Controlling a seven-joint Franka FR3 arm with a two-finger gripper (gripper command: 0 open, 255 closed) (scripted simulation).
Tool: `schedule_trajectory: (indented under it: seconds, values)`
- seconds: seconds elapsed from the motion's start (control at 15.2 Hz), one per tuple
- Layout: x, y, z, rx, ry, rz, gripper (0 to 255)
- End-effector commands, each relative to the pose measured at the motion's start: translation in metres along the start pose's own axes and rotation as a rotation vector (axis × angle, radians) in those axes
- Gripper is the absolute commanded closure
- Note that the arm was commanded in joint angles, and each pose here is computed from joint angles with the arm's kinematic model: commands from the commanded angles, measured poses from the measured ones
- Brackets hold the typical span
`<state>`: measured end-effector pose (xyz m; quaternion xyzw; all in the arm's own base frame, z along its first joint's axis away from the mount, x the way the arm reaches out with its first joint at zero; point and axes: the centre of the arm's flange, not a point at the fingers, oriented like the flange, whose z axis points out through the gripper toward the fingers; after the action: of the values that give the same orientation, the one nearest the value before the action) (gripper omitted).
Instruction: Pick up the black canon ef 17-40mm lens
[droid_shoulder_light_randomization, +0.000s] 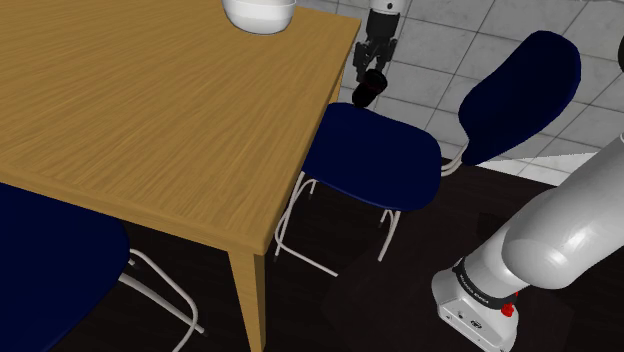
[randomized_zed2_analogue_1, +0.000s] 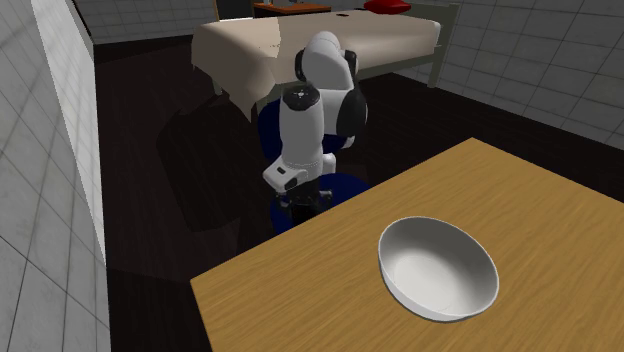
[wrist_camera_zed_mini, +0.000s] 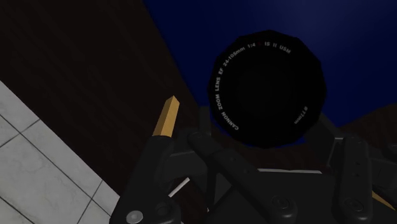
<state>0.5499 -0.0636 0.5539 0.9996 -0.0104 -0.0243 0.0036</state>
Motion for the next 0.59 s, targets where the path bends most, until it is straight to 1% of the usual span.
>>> schedule_trajectory:
  seconds: [0.0,0.53]
  values:
    - [0.010,0.001,0.010,0.000,-0.040,0.000,255]
    - [0.007,0.001,-0.032,0.000,-0.040,0.000,255]
